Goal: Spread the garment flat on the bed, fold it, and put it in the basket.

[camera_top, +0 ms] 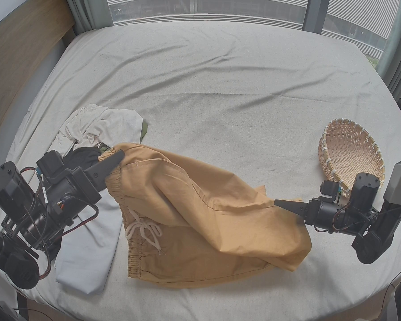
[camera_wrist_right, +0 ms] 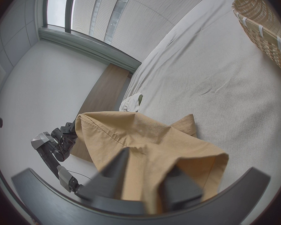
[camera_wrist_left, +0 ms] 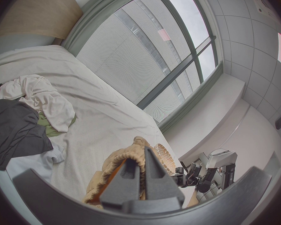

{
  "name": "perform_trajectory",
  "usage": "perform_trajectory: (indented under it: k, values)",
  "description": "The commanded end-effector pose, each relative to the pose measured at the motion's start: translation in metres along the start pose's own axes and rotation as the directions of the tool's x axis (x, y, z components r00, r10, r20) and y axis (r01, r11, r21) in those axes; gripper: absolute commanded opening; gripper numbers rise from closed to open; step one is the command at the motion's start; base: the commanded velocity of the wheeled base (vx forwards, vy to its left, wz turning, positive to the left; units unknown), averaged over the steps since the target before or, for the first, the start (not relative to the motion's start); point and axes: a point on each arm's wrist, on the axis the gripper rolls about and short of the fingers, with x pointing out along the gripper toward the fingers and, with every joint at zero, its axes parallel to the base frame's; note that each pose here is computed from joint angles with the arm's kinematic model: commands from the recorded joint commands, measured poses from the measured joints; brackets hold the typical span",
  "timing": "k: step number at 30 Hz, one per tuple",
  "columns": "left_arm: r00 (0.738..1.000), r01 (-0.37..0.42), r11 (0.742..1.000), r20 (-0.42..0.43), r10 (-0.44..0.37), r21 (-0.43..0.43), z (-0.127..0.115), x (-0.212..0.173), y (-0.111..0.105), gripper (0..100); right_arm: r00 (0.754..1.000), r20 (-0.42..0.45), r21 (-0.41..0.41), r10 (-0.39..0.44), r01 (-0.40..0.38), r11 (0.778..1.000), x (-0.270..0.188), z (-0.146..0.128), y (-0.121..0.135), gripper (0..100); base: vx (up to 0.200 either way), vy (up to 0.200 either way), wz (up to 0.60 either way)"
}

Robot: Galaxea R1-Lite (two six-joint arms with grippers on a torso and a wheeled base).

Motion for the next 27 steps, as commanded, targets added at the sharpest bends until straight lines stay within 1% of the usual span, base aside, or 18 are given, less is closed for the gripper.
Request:
perform_trajectory:
  k: [1, 3, 8, 10, 12, 14, 15, 17, 19, 24, 27]
  values:
    - [1.000, 0.000, 1.000, 0.000, 0.000, -0.001, 0.000, 0.000, 0.000, 0, 1.000, 0.000, 0.001, 0.002, -0.002, 1.000, 0.000, 0.000, 0.000, 0, 0.000, 0.000, 0.00]
    - [1.000, 0.000, 1.000, 0.000, 0.000, -0.001, 0.000, 0.000, 0.000, 0, 1.000, 0.004, -0.005, 0.005, -0.005, 1.000, -0.001, 0.001, 0.002, 0, 0.000, 0.000, 0.00]
    - [1.000, 0.005, 1.000, -0.001, -0.005, -0.015, 0.000, 0.001, 0.000, 0, 0.998, 0.044, -0.046, 0.037, -0.035, 0.998, -0.012, 0.012, 0.022, 0, 0.000, 0.000, 0.00]
    - [1.000, 0.005, 1.000, -0.001, -0.005, -0.016, 0.000, 0.001, 0.000, 0, 0.996, 0.065, -0.062, 0.056, -0.052, 0.997, -0.021, 0.017, 0.036, 0, 0.000, 0.000, 0.00]
    - [1.000, 0.011, 1.000, 0.000, -0.011, -0.015, 0.000, 0.002, -0.001, 0, 0.992, 0.090, -0.090, 0.092, -0.084, 0.992, -0.035, 0.020, 0.058, 0, 0.000, 0.000, 0.00]
    - [1.000, 0.016, 1.000, 0.000, -0.016, -0.015, 0.000, 0.002, -0.002, 0, 0.989, 0.097, -0.107, 0.113, -0.102, 0.989, -0.042, 0.020, 0.069, 0, 0.000, 0.000, 0.00]
    - [1.000, 0.018, 1.000, 0.000, -0.018, -0.014, 0.000, 0.002, -0.003, 0, 0.986, 0.105, -0.126, 0.133, -0.120, 0.985, -0.049, 0.019, 0.079, 0, 0.000, 0.000, 0.00]
    - [1.000, 0.024, 1.000, 0.000, -0.024, -0.012, 0.001, 0.002, -0.004, 0, 0.983, 0.112, -0.140, 0.147, -0.131, 0.982, -0.055, 0.019, 0.087, 0, 0.000, 0.000, 0.00]
    - [1.000, 0.025, 1.000, 0.000, -0.025, -0.010, 0.000, 0.002, -0.004, 0, 0.981, 0.118, -0.148, 0.154, -0.136, 0.979, -0.060, 0.018, 0.092, 0, 0.000, 0.000, 0.00]
    - [1.000, 0.028, 1.000, -0.002, -0.028, -0.005, 0.000, 0.002, -0.004, 0, 0.981, 0.126, -0.160, 0.150, -0.129, 0.979, -0.063, 0.018, 0.093, 0, 0.000, 0.000, 0.00]
    - [0.999, 0.047, 0.999, -0.010, -0.046, 0.002, 0.002, 0.003, -0.004, 0, 0.977, 0.145, -0.175, 0.154, -0.128, 0.976, -0.065, 0.022, 0.095, 0, 0.000, 0.000, 0.00]
